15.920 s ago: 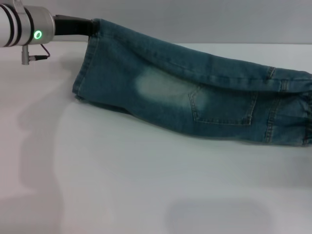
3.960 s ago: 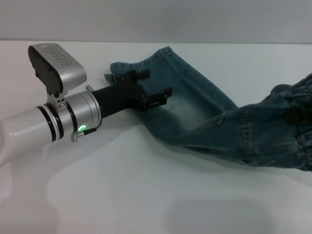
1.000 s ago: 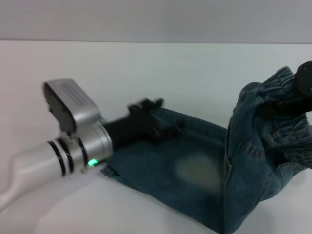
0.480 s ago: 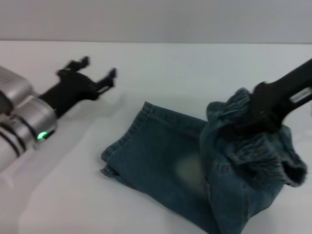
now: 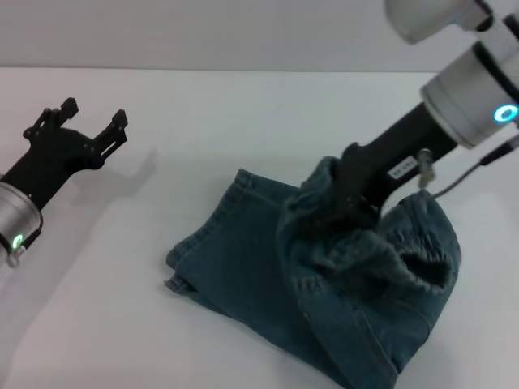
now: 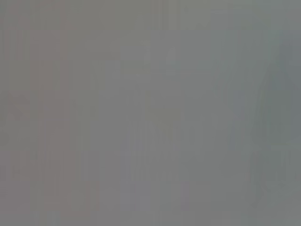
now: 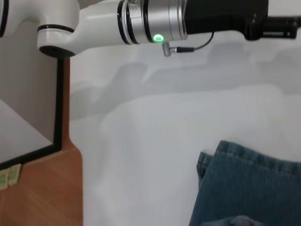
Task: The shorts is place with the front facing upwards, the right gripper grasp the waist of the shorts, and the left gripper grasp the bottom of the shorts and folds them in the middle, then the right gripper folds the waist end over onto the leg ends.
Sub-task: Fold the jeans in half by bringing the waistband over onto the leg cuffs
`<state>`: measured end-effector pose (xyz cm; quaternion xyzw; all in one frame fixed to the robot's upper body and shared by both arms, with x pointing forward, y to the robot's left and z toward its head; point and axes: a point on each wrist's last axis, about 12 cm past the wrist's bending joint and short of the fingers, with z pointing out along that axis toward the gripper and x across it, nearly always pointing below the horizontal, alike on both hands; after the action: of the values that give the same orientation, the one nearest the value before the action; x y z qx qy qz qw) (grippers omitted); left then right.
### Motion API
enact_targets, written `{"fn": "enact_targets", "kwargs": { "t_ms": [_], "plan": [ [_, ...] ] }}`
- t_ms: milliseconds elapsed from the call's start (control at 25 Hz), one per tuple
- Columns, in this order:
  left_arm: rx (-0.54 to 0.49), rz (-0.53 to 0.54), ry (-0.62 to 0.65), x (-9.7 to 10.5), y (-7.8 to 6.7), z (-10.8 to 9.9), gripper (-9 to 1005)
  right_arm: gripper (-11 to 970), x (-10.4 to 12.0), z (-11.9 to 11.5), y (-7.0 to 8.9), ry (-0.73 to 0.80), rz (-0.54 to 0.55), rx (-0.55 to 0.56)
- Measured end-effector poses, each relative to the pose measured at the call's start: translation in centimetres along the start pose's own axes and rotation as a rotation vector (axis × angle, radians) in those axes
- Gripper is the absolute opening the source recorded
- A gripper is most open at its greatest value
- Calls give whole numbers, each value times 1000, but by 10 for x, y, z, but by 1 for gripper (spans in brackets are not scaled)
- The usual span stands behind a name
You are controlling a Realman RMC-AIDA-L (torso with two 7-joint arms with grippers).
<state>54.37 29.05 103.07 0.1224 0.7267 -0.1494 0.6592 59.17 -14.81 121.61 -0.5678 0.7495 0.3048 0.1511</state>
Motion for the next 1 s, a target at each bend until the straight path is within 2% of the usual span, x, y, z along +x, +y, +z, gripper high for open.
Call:
{"fn": "enact_targets", "kwargs": {
  "t_ms": [160,400,600,760,1000],
  "plan": [
    [-2,-13,6,4,0,-3,844,174,-8,8,-3,0,-6,-12],
    [-5,-21,14,6,-1,-4,844,400,-14,11,-5,2,-17,-12],
    [-4,-21,18,7,-1,-4,844,544,-19,13,-4,-3,-63,-5],
    [-4,-19,23,8,-1,-4,844,544,-25,18,0,26,-116,-8],
    [-7,-21,31,10,-2,-6,844,545,-36,35,4,150,-231,14]
  ]
}}
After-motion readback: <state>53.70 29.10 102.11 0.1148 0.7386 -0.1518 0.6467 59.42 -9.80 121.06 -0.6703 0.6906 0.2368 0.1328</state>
